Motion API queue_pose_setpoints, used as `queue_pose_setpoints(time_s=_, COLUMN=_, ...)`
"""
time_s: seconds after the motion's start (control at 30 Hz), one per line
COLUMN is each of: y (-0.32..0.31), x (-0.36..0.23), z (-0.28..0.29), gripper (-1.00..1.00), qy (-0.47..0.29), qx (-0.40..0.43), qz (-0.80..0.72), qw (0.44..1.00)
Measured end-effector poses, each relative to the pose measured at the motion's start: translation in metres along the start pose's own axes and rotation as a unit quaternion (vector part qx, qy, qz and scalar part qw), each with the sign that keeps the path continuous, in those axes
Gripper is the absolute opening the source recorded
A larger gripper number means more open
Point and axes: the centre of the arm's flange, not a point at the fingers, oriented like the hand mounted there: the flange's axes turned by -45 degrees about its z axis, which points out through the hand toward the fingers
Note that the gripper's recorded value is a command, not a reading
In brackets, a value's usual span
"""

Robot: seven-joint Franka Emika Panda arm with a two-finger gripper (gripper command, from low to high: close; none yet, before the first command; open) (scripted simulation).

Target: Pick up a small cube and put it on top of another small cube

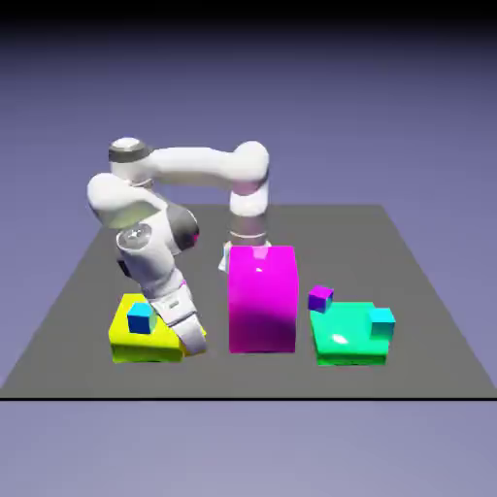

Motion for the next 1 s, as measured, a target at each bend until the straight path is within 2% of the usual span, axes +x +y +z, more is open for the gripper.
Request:
queue_pose_setpoints(time_s=0.43, y=-0.011, x=-0.004, z=-0.054, gripper=-1.00, qy=-0.022, qx=0.107, qz=-0.277, qw=0.955)
queue_pose_setpoints(time_s=1.0, y=-0.044, x=-0.007, z=-0.127, gripper=-1.00, qy=0.049, qx=0.223, qz=-0.554, qw=0.801)
